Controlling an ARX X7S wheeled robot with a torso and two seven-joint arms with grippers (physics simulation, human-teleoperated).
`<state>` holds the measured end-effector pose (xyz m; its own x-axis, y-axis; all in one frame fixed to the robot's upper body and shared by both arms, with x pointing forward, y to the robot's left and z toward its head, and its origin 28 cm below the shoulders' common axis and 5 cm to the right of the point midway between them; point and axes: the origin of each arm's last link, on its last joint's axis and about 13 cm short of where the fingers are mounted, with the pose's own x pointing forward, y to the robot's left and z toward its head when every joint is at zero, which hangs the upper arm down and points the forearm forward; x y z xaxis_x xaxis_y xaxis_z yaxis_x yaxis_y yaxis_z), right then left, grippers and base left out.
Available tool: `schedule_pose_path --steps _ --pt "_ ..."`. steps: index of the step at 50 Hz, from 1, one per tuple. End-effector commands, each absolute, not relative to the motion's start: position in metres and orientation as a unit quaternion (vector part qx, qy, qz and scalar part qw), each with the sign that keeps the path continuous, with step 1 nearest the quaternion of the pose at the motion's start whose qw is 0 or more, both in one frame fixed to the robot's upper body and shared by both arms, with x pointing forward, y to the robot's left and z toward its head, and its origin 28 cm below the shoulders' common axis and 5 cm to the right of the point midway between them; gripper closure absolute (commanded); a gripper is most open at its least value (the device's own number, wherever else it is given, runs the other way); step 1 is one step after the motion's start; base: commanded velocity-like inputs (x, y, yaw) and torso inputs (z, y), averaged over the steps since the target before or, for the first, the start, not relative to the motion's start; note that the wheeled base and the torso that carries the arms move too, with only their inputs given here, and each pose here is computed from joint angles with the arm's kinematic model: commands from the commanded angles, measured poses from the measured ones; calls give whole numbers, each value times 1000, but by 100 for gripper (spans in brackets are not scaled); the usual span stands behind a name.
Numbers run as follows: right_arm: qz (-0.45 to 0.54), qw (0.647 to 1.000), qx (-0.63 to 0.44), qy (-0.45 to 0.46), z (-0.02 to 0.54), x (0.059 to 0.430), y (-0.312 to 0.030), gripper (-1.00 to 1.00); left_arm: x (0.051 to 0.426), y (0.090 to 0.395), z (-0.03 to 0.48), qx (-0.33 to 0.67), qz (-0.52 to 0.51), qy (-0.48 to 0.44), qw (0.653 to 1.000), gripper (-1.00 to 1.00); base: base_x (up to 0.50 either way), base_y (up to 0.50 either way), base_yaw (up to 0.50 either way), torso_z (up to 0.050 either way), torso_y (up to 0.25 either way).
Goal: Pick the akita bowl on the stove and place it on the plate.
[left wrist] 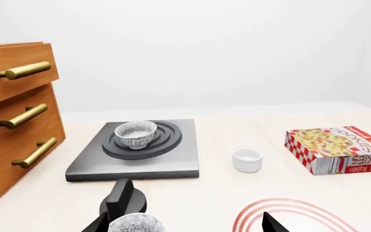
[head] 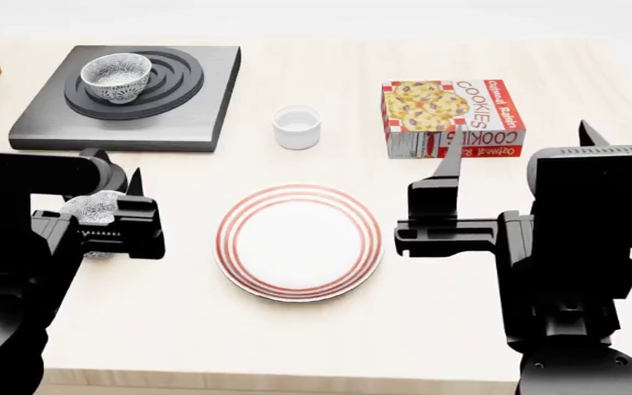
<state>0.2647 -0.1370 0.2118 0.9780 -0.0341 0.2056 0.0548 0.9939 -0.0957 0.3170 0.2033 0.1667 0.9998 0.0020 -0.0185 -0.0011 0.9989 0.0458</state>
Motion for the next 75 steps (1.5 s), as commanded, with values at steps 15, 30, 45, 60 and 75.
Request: schedule_pose_path --steps 15,30,45,60,75 --pt "-22 994 -43 -101 212 264 -137 -100 317 204 165 22 1 13 1000 -100 22 0 0 0 0" --pt "-23 994 -41 -103 213 265 -137 -100 317 204 165 21 0 13 1000 -100 227 0 0 0 0" --pt "-23 994 -41 -102 213 264 -138 -100 316 203 166 21 -2 13 1000 -100 249 0 0 0 0" --pt "-23 994 -42 -102 212 265 -137 -100 317 204 165 21 -2 13 1000 -100 249 0 0 0 0" --pt "-22 994 -42 -103 213 264 -137 -100 316 205 164 20 0 14 1000 -100 250 0 0 0 0"
